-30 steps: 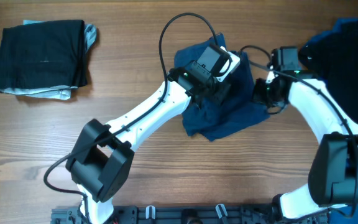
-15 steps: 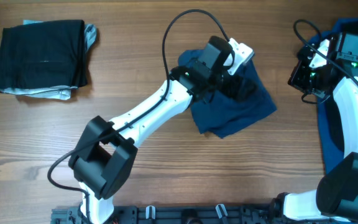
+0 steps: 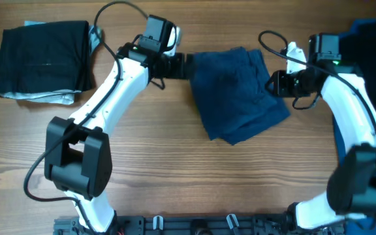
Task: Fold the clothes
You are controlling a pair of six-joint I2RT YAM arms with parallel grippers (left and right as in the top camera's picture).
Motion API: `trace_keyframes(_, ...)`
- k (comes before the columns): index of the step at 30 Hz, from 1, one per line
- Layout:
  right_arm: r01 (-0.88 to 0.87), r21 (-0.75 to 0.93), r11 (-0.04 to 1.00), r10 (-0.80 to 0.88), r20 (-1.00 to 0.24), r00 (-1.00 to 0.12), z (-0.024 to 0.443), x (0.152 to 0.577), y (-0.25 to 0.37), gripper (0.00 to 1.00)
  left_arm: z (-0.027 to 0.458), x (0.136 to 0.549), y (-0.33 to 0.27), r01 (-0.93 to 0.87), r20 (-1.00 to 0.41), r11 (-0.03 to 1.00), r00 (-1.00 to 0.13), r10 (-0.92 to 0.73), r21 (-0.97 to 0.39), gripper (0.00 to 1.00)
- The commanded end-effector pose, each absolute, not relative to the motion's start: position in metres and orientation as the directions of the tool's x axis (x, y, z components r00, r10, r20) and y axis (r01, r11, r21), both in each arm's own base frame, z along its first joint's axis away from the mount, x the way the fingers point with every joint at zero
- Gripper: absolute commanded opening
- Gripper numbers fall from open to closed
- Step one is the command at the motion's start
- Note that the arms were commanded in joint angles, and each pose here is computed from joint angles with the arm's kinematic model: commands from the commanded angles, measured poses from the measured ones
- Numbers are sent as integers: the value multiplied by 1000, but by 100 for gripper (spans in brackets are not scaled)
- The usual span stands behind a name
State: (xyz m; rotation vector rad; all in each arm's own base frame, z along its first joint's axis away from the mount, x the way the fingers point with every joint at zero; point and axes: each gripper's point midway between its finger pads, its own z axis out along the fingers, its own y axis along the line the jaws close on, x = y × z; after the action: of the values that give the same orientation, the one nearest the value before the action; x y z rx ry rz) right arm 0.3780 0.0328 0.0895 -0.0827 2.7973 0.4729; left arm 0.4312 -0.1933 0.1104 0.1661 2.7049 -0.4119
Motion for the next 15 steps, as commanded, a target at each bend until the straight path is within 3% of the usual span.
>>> trace_keyframes(1, 0, 318, 948, 45, -134, -990, 33, 367, 32, 34, 95, 429, -149, 3, -316, 980, -947, -61, -199, 100)
trace_keyframes(5, 221, 486, 845, 147, 185, -972, -15, 336, 91, 31, 89, 422, -106, -119, -241, 976, -957, -161, -180, 100)
trace_keyframes(7, 248, 576, 779, 120, 251, -961, -8, 329, 135, 31, 87, 418, -87, -165, -209, 972, -957, -199, -169, 100)
trace_keyframes(10, 169, 693, 701, 32, 207, -978, 7, 333, 193, 31, 86, 418, -69, -208, -196, 964, -951, -239, -167, 100)
trace_keyframes(12, 87, 708, 701, -12, 133, -991, 15, 343, 204, 27, 85, 417, -63, -218, -190, 962, -950, -247, -164, 100)
trace_keyframes(15, -72, 683, 727, -76, -25, -997, 42, 361, 200, 31, 84, 411, -63, -218, -166, 964, -956, -243, -154, 100)
